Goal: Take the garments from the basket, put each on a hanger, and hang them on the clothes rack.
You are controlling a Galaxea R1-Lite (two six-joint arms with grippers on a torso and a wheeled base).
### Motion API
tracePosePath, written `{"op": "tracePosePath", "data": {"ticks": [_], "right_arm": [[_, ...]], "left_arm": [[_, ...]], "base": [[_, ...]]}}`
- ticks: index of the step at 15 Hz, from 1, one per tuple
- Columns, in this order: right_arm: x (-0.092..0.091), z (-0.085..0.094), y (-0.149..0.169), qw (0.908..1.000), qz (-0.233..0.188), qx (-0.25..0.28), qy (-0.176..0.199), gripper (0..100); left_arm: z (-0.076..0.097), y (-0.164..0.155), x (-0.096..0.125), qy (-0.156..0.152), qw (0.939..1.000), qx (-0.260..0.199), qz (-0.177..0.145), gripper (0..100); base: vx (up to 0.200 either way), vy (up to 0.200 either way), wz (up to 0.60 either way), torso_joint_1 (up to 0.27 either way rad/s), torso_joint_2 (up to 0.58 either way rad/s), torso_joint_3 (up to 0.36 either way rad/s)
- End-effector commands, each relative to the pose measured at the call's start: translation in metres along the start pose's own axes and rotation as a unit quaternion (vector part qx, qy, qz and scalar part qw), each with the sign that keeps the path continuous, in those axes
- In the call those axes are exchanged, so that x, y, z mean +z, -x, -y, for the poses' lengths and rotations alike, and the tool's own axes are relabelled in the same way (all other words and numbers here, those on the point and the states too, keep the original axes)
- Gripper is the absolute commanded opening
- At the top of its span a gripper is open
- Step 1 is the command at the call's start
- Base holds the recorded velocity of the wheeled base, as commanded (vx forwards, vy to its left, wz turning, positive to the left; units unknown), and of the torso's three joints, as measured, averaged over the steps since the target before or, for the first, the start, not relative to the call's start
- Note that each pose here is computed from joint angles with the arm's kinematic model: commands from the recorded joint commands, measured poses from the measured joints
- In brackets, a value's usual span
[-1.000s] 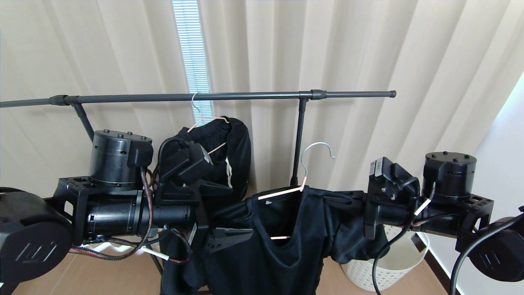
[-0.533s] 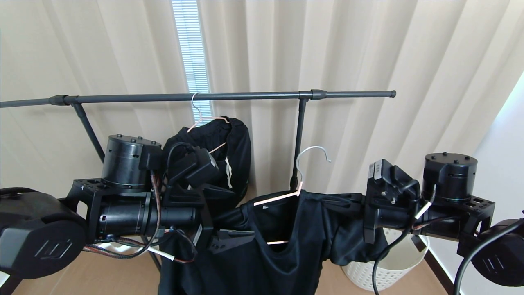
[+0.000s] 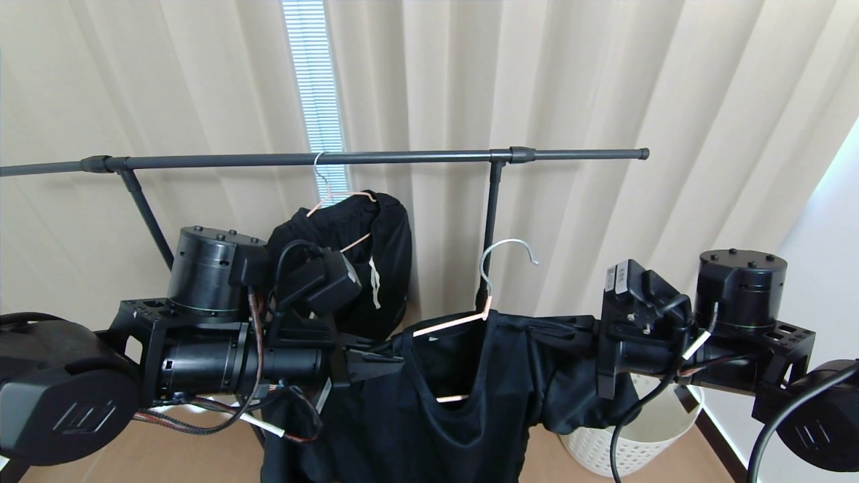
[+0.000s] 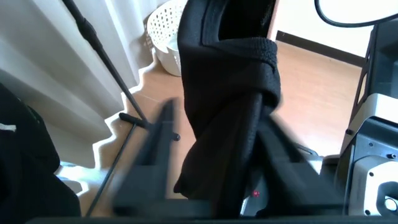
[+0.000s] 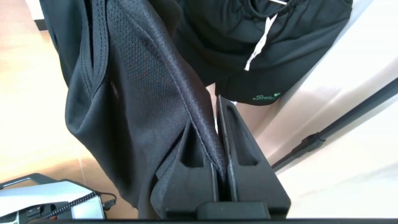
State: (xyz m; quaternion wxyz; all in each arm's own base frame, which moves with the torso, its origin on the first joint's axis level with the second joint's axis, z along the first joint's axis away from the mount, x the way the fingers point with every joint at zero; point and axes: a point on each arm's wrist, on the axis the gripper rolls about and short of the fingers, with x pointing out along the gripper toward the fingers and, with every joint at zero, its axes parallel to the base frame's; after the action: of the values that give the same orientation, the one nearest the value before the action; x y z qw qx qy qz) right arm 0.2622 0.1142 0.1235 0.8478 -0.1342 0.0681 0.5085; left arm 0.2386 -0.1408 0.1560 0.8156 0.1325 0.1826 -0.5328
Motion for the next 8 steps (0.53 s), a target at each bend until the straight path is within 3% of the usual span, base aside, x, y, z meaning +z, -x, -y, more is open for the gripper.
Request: {"op": "tracePosePath", "data": {"ticks": [1, 8], "right_arm": [[0.0, -0.0002, 0.0, 1.0, 0.0, 0.001, 0.0, 0], [0.0, 0.0005, -0.0001, 1.0, 0.001, 0.0, -0.001, 0]], "left_arm": [[0.0017, 0.0042, 0.0028, -0.004, 1.0, 0.005, 0.006, 0], [0.0028, 0.008, -0.0015, -0.013, 0.9995, 0.016, 0.023, 0]], "base": [[0.0, 0.0, 0.0, 0.0, 0.0, 0.0], [0.0, 0.0, 0.0, 0.0, 0.0, 0.0]]}}
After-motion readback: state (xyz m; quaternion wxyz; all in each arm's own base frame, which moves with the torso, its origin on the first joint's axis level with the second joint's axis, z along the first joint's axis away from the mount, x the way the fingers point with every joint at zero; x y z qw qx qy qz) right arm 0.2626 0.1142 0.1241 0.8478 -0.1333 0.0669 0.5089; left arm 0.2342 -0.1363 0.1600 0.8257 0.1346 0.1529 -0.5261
